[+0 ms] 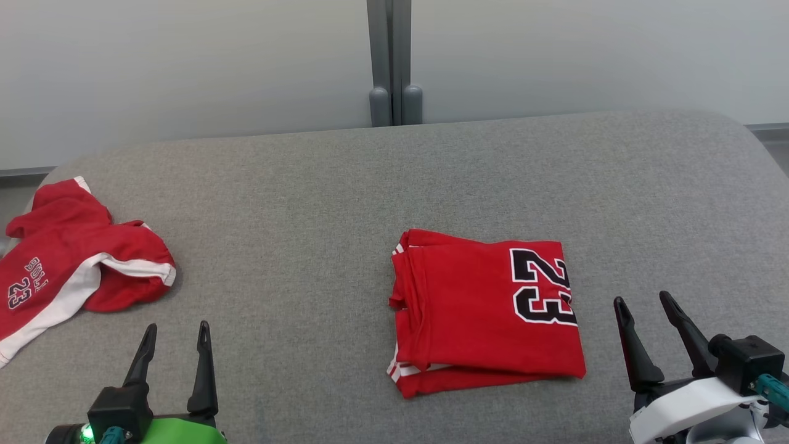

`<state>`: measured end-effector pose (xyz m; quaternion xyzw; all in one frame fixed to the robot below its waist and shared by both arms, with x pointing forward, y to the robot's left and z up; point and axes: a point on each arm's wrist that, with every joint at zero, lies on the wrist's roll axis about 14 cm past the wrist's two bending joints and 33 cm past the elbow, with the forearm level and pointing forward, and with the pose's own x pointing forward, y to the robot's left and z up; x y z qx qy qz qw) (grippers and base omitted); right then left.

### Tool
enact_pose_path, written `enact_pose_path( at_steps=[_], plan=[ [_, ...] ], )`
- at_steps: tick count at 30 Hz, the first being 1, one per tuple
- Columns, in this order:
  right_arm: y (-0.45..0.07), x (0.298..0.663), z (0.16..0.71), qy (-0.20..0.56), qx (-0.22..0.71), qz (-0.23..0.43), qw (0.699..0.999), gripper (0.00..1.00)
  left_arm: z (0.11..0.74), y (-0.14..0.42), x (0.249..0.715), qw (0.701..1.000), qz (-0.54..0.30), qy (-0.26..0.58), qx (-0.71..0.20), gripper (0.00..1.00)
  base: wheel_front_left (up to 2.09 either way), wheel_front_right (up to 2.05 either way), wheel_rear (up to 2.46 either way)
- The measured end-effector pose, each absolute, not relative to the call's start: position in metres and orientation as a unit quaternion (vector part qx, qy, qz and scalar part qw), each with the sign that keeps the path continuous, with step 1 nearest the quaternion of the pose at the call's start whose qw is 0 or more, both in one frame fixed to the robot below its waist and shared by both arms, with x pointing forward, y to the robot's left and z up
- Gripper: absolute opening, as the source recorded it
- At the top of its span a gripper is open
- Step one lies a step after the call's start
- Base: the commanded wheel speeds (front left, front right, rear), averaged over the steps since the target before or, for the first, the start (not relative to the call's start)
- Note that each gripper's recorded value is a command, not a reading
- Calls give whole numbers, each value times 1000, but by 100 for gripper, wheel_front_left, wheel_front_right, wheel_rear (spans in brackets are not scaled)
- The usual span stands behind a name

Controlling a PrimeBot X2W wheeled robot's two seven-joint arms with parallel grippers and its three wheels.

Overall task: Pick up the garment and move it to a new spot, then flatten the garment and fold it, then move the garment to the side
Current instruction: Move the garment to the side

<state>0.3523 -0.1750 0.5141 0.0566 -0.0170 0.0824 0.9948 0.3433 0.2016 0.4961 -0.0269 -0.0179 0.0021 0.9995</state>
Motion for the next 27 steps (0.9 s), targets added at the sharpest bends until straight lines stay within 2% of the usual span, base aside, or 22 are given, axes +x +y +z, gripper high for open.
enact_pose_path(
  at_steps=[14,27],
  plan=[
    [-177,354,502,4,55,81,995,100,498,201,344,999,4,-19,-25,100,0,0,0],
    [-157,415,512,9,6,130,991,100,495,200,356,1000,9,-14,-22,100,0,0,0]
  ],
)
